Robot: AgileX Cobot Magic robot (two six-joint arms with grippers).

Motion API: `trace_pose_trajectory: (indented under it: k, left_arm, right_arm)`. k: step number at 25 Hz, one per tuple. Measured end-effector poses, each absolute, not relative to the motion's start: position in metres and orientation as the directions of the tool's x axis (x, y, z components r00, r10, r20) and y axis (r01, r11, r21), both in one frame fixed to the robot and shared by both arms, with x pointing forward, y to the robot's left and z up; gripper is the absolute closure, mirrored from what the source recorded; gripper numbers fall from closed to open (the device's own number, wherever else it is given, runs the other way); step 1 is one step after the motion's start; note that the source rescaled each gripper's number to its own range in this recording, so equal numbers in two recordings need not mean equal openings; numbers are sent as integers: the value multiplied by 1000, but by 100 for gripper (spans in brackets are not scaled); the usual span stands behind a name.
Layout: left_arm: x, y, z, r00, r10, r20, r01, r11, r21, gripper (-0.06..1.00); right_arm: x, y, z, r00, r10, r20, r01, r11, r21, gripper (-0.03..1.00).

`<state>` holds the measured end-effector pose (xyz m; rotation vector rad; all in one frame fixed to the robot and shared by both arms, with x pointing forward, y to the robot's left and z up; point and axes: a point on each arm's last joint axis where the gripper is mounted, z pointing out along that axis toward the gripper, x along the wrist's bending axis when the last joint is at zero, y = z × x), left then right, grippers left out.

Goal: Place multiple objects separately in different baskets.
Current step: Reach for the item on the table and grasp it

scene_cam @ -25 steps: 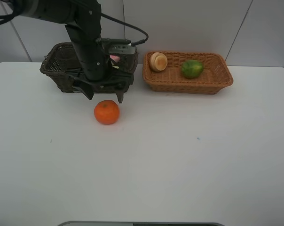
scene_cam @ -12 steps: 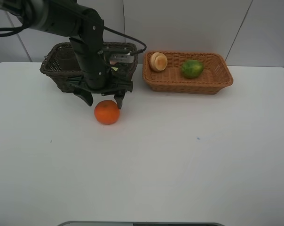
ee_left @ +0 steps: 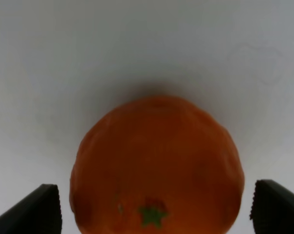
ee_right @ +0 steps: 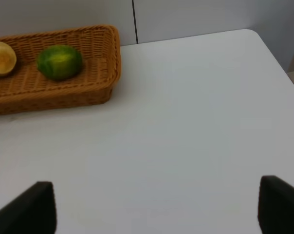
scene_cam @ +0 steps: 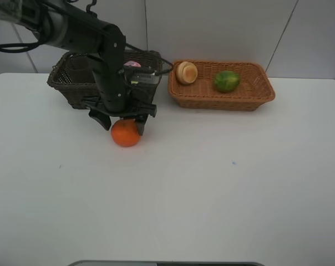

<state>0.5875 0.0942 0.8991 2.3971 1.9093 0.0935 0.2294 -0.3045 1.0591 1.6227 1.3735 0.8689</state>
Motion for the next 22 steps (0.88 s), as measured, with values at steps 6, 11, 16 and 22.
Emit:
trace_pose_trajectory:
  k: [6, 11, 16, 22]
  left_arm:
    - [589, 93, 885, 226, 974, 3, 971, -226, 84, -6]
    - [590, 93, 877, 229, 974, 5, 971, -228, 76, -6]
    - [590, 92, 876, 229, 973, 1, 970, -228, 85, -5]
    - [590, 92, 876, 229, 973, 1, 970, -228, 85, 2]
  right_arm:
    - [229, -304, 1059, 167, 986, -3, 420, -69, 905, 22]
    - [229, -304, 1059, 167, 986, -3, 420, -69, 905, 22]
    - [229, -304, 1059, 167, 986, -3, 420, -69, 905, 22]
    - [229, -304, 1059, 167, 986, -3, 420, -69, 905, 22]
